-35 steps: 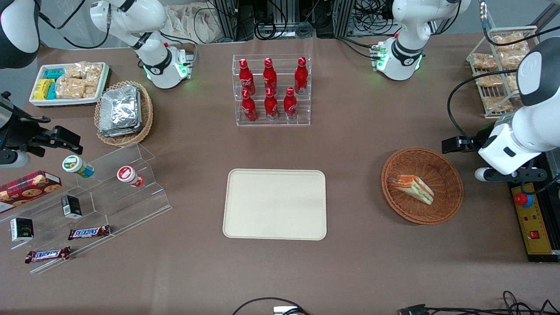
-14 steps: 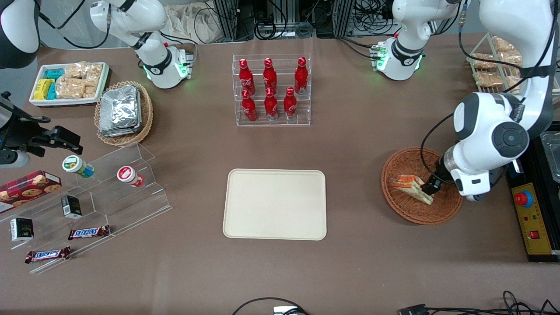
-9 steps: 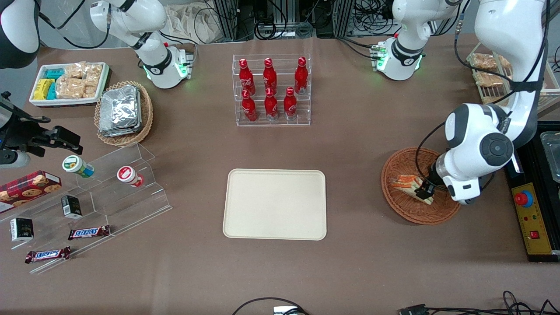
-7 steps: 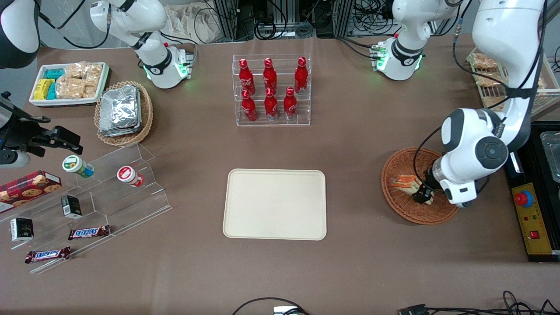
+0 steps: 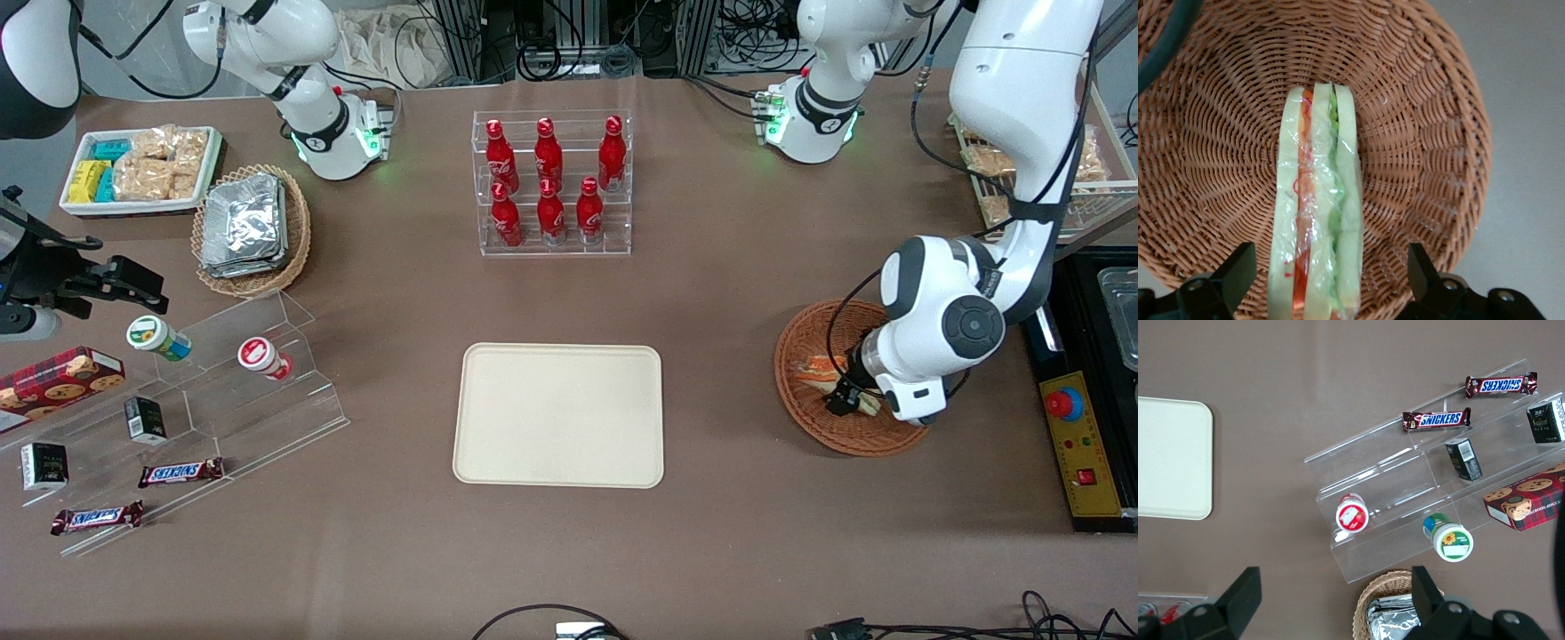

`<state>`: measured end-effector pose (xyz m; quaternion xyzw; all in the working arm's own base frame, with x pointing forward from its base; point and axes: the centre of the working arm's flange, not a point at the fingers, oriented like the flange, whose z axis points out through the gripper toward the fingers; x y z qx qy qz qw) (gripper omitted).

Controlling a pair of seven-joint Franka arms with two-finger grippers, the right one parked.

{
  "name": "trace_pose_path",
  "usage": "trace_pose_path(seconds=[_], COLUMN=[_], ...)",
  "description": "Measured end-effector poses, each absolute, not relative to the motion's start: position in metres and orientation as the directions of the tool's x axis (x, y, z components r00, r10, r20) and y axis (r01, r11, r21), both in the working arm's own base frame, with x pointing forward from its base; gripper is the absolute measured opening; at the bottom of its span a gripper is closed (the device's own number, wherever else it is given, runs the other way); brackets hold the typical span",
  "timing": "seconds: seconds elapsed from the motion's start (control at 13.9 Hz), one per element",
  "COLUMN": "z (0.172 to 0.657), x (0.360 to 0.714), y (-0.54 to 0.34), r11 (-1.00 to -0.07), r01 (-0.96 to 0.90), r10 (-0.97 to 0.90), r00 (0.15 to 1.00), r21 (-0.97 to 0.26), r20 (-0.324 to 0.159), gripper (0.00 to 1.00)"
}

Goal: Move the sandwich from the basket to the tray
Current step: 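Close the left gripper on the sandwich and lift it, then carry the held sandwich over the cream tray with the left gripper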

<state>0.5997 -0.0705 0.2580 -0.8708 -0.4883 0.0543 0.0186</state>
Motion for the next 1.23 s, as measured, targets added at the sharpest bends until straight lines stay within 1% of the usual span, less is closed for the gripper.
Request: trace_pose_path(seconds=[0.07, 0.29, 0.43, 0.58, 0.72, 0.79, 0.87, 0.94, 1.01, 1.08, 1.23], z=[0.255, 0.257, 0.266, 0.284, 0.312, 0.329, 0.346, 0.365, 0.384, 0.403, 0.429], x=[0.6, 0.602, 0.608, 0.616, 0.626, 0.63, 0.632, 0.634, 0.634, 0.632, 0.623], y=[-0.07, -0.07, -0.069, -0.072, -0.086, -0.099, -0.117, -0.139, -0.162, -0.186, -0.232], r11=[-0.526, -0.535, -0.55, -0.56, -0.577, -0.593, -0.614, -0.644, -0.679, -0.731, -0.873], r01=[0.846, 0.84, 0.829, 0.818, 0.805, 0.794, 0.779, 0.758, 0.73, 0.681, 0.488], r10=[0.851, 0.845, 0.835, 0.827, 0.816, 0.804, 0.788, 0.765, 0.734, 0.683, 0.487], r00=[0.521, 0.532, 0.549, 0.56, 0.577, 0.592, 0.613, 0.642, 0.676, 0.728, 0.872], r21=[-0.089, -0.088, -0.1, -0.13, -0.137, -0.133, -0.123, -0.104, -0.078, -0.045, 0.016], r20=[-0.074, -0.059, -0.038, -0.036, -0.041, -0.046, -0.052, -0.056, -0.06, -0.06, -0.056], gripper=[0.93, 0.59, 0.4, 0.32, 0.29, 0.26, 0.19, 0.16, 0.16, 0.16, 0.16])
